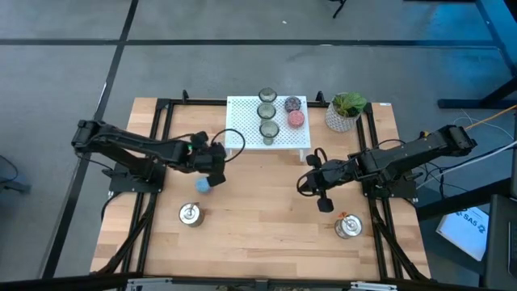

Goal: Pick & Place candle stick holders
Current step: Put the blue patterned scented candle on the shelf aligned with the other patterned scented candles

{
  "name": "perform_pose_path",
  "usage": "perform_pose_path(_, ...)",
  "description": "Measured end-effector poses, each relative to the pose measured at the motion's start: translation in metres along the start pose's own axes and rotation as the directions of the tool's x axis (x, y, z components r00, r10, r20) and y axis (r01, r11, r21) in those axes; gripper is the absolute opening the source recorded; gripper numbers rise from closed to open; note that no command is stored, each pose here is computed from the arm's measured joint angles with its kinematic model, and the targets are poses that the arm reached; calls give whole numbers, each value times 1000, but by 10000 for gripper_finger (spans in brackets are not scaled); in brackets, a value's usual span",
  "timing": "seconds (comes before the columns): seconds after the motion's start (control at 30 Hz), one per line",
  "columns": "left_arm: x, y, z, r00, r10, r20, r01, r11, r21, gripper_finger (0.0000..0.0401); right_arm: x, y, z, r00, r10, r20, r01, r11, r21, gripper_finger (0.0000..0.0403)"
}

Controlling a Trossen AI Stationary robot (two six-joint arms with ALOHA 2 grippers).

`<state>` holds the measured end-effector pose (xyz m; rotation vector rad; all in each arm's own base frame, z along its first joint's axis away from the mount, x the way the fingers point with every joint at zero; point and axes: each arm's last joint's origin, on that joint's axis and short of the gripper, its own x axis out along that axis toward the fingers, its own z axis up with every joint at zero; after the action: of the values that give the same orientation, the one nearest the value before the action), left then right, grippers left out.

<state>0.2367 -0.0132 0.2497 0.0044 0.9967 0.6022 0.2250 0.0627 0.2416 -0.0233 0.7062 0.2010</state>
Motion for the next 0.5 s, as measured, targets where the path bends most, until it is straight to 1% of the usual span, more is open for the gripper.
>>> perform_pose_path(0.07,-8,0,-2,997,-81,-8,81,996,-36,2,0,0,0,1000,0,0,0,1000,0,2)
perform_pose_path(0.13,-14,-1,-6,985,-166,-48,163,985,-57,5,0,0,0,1000,0,5,0,1000,0,2)
perform_pose_path(0.2,-16,-3,-10,974,-209,-83,201,975,-93,12,0,0,0,1000,-1,5,1,1000,1,2)
perform_pose_path(0.3,-18,-4,-18,954,-240,-181,220,968,-125,34,0,0,0,1000,-1,5,1,1000,1,2)
perform_pose_path(0.4,-20,-8,-27,932,-242,-270,212,968,-134,69,0,0,1,1000,-1,6,1,1000,1,2)
perform_pose_path(0.5,-22,-13,-32,922,-246,-298,207,966,-156,113,0,0,1,1000,-1,6,1,1000,1,2)
